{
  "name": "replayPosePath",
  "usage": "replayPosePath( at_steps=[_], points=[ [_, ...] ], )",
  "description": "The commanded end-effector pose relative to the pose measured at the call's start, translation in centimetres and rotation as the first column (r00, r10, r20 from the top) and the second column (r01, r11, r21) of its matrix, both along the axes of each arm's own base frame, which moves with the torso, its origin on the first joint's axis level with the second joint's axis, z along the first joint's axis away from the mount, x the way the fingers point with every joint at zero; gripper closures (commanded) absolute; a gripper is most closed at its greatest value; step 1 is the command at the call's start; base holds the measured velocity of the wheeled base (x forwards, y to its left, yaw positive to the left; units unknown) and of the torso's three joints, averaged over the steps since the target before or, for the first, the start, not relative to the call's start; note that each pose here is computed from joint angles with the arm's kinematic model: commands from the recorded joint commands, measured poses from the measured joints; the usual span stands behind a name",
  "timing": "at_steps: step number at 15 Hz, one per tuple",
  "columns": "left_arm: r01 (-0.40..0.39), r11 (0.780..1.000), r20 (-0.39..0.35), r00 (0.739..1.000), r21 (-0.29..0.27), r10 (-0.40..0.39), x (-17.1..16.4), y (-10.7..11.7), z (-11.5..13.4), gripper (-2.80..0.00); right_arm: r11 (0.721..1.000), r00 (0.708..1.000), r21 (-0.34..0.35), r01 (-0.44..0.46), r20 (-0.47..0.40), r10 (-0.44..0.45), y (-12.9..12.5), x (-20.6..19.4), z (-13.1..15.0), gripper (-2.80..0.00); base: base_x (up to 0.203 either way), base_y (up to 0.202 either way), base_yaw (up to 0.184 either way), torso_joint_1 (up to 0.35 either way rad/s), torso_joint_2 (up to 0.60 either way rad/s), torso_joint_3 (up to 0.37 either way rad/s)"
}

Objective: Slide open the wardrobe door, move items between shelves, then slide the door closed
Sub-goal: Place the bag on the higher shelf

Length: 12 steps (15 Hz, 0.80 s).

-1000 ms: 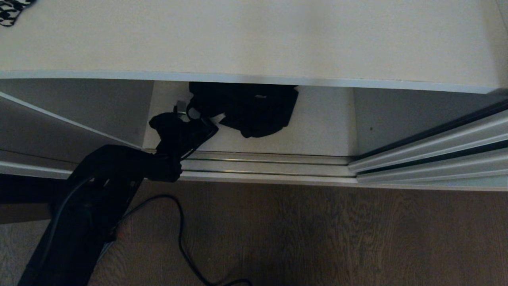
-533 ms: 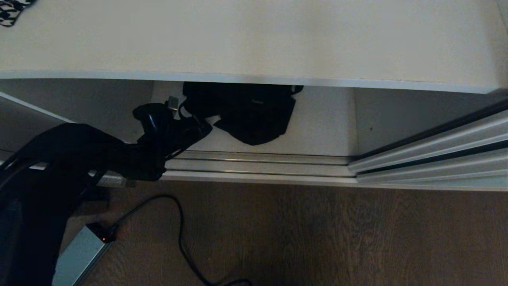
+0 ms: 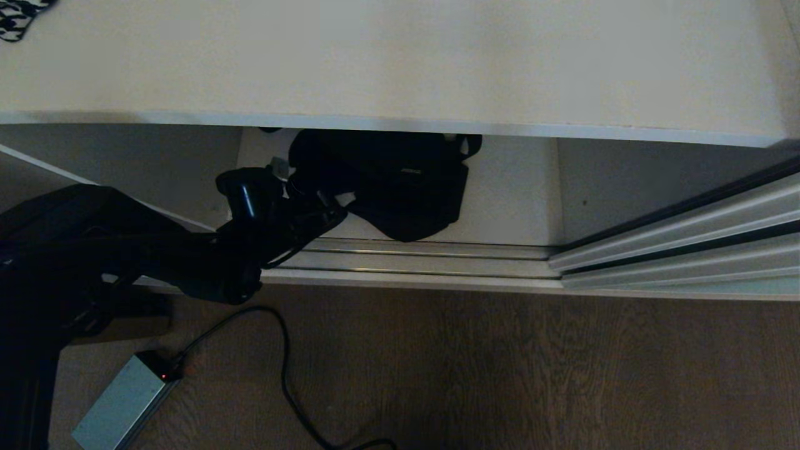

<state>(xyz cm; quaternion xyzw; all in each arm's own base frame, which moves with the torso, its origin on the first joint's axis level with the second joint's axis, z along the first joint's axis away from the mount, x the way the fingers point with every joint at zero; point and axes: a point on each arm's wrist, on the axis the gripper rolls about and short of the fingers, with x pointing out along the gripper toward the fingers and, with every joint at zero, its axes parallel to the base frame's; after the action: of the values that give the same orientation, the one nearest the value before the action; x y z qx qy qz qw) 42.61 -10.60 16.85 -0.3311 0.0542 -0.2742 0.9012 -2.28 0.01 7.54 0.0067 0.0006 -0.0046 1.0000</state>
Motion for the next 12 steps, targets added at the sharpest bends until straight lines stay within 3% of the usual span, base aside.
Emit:
replayPosePath(
  at_steps=[1, 9, 12],
  points=[
    [0.008, 1.0, 0.001, 1.0, -0.005, -0.008, -0.07, -0.26, 0.0, 0.0, 1.0, 1.0, 0.0, 0.0, 0.002, 0.0, 0.0, -0.01, -0.02, 0.0, 0.0, 0.0, 0.0, 0.0, 0.0, 0.0],
    [-0.002, 1.0, 0.004, 1.0, -0.004, 0.002, 0.75, -0.3, -0.73, 0.0, 1.0, 1.0, 0.0, 0.0, 0.001, 0.0, 0.0, -0.01, -0.03, 0.0, 0.0, 0.0, 0.0, 0.0, 0.0, 0.0],
    [-0.001, 1.0, 0.015, 1.0, -0.009, 0.001, 0.79, -0.31, -0.3, 0.0, 1.0, 1.0, 0.0, 0.0, 0.0, 0.0, 0.0, 0.0, -0.05, 0.0, -0.156, 0.0, 0.003, 0.001, 0.0, 0.002]
  ],
)
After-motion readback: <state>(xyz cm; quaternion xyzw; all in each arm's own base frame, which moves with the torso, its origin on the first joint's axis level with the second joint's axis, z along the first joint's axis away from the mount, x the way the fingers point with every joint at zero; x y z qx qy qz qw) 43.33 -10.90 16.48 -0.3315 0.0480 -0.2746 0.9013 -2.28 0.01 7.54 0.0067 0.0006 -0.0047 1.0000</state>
